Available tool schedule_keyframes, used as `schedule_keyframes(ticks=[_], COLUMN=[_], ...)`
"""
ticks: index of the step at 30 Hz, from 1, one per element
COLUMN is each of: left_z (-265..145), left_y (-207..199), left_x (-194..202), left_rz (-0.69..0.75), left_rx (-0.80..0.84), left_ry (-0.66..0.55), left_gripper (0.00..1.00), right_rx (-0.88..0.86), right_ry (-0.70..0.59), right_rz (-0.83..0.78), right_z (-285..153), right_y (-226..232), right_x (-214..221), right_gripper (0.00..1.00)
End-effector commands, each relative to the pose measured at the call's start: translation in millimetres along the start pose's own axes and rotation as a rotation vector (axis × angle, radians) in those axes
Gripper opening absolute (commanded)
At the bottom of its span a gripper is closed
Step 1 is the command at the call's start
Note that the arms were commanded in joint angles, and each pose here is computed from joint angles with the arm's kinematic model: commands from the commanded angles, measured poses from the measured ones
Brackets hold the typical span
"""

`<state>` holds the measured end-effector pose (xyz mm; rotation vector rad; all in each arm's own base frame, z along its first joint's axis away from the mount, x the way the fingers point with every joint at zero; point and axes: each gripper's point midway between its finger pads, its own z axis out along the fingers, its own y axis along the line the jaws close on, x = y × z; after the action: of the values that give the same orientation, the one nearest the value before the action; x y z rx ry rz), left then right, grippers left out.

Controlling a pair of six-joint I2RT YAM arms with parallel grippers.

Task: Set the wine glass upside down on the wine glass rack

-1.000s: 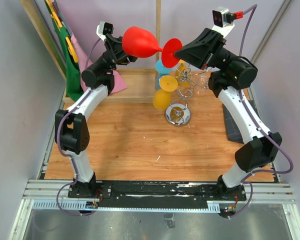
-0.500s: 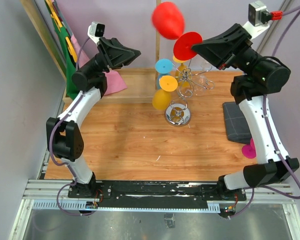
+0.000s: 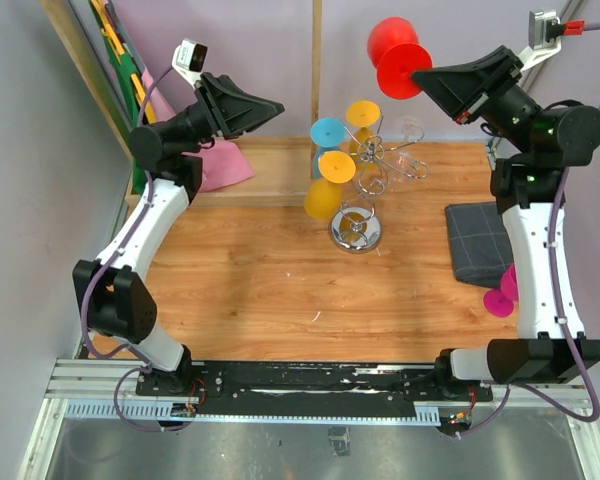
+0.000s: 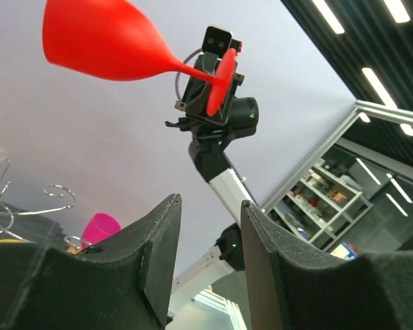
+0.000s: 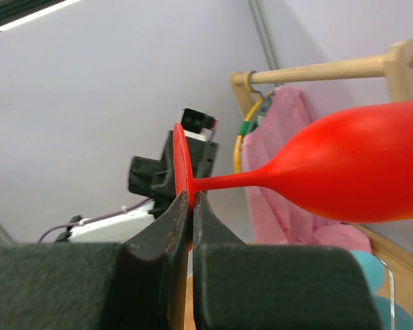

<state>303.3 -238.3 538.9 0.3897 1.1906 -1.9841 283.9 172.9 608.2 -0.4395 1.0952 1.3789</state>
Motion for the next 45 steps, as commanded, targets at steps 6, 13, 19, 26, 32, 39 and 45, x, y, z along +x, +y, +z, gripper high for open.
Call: schedule_keyframes(ticks=[6,13,19,26,32,39,45], left_z=[-8.0,-14.5,-15.1,-16.7,-18.2,-18.3,-18.8], left_y=[9.8,25.1,26.2,25.0,23.2,21.2,22.3], left_x=[11.7,18.7,20.2,22.9,25.0,24.6,25.5], left_rz=[0.032,0.006,0.014,0.025,0.034,0.042,0.040], left_rx=[-0.103,-0.150,-0.159,-0.160,-0.171,-0.182,-0.193], left_ry=[0.037,0.047,0.052,0.056,0.058,0.056,0.058], left_gripper=[0.45,0.44,0.44,0.44,0.44,0.44,0.44], right_rx=[0.437,0.790,0.964,1.055,1.028,0.975,0.963], right_ry=[0.017,0.065,0.082,0.081,0.052,0.037,0.054], right_rz=[-0.215,-0.185,-0.093,0.156,0.271,0.331,0.340], right_z=[-44.5,-99.3,-135.3,-165.4,-164.9,-156.7,-155.0], right_y=[-29.9,-60.1,-72.4,-105.3,-122.0,-139.4,-150.7], right_x=[-18.9,-4.0,18.4,62.8,74.1,78.1,80.4], right_gripper=[0.01,0.01,0.01,0.01,0.01,0.01,0.01])
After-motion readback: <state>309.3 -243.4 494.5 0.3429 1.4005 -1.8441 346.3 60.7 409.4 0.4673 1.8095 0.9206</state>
